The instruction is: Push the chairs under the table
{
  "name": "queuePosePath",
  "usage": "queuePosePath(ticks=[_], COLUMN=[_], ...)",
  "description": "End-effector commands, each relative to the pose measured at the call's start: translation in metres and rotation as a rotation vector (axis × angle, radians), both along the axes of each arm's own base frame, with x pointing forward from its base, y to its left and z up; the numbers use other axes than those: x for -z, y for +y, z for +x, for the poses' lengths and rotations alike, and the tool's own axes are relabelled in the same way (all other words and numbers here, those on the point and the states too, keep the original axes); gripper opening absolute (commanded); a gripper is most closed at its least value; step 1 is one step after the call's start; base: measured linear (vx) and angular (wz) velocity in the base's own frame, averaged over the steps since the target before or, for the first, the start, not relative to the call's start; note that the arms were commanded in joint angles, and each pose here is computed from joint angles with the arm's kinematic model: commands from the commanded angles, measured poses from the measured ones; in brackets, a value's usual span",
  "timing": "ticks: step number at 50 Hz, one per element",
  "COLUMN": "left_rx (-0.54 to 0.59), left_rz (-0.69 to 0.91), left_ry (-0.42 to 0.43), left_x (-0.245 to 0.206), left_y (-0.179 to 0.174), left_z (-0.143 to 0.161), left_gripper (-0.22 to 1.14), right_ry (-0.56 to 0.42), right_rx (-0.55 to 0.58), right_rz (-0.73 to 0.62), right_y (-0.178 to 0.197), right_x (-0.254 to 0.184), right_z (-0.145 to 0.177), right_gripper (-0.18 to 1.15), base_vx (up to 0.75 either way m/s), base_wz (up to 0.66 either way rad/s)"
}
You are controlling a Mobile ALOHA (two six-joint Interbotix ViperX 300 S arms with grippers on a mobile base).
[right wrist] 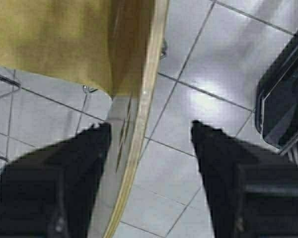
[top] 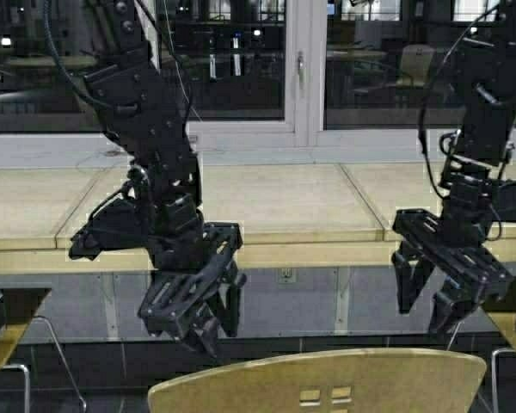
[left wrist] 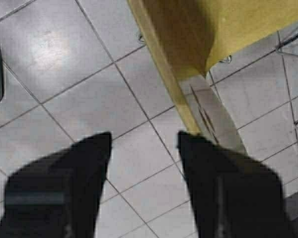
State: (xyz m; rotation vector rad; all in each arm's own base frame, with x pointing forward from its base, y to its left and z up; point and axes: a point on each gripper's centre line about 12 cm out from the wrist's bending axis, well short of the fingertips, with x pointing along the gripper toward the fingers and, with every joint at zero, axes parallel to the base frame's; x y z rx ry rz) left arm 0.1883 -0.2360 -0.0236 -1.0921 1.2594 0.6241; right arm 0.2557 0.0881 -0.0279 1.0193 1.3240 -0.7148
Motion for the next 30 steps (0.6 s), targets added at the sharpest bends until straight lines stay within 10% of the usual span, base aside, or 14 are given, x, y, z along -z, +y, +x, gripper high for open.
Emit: queuePosePath(ticks=[1,30], left_rx=[0.0,-0.07], left_rz=[-0.011,0.021], left_ry=[-0.02,-0.002], left_x=[-0.001,0.023], left_y=[-0.008,-0.015], left_z=[0.006,0.01], left_gripper=[0.82,0.82], right_ry=[-0.007,0.015], right_rx=[-0.006,-0.038], right_rz=[-0.001,-0.017], right_y=[0.002,0.009], right_x=[0.002,0.033], right_z=[0.005,0.027], right_gripper=[0.87,0.87], base_vx=[0.01,0.0], base_wz=[0.01,0.0])
